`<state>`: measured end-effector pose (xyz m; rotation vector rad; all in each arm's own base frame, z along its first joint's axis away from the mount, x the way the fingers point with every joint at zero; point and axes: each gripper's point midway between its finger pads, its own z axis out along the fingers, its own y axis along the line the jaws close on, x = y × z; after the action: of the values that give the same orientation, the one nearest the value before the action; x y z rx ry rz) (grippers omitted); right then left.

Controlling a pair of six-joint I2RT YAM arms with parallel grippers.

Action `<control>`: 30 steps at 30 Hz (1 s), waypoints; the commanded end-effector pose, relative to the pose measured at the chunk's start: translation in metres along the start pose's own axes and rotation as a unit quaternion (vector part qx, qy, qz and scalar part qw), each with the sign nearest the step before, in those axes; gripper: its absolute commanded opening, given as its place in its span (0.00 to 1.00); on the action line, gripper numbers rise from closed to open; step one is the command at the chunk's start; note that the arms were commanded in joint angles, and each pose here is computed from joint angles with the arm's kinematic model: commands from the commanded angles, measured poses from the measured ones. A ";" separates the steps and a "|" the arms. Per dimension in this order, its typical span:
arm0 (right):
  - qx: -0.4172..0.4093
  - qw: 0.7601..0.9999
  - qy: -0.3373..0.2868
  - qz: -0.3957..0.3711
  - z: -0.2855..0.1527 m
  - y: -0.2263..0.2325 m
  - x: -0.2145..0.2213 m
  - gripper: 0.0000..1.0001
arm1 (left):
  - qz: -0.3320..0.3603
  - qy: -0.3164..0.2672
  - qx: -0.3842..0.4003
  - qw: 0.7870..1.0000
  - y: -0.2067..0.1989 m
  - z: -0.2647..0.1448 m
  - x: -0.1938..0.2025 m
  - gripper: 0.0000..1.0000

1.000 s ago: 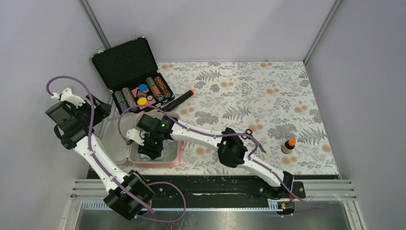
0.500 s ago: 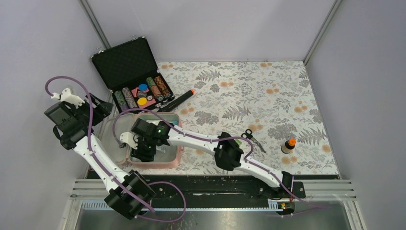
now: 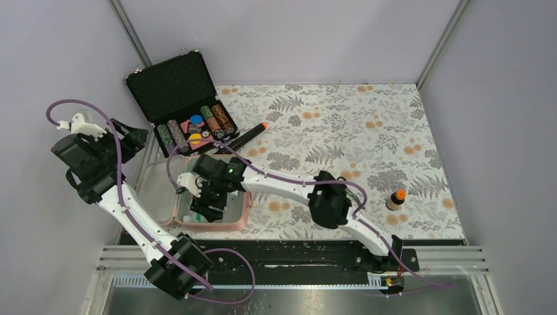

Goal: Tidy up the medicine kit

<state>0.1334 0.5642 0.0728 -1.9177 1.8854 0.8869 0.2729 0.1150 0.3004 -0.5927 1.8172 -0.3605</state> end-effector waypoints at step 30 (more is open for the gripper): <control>0.561 0.706 0.090 0.422 -0.433 -0.018 0.419 0.68 | 0.314 0.342 0.400 0.790 -0.184 0.027 0.268 0.66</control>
<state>0.2449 0.0295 0.1579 -0.5525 2.3900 -0.1854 0.2855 -0.1685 0.1823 0.5793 2.1798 -0.9298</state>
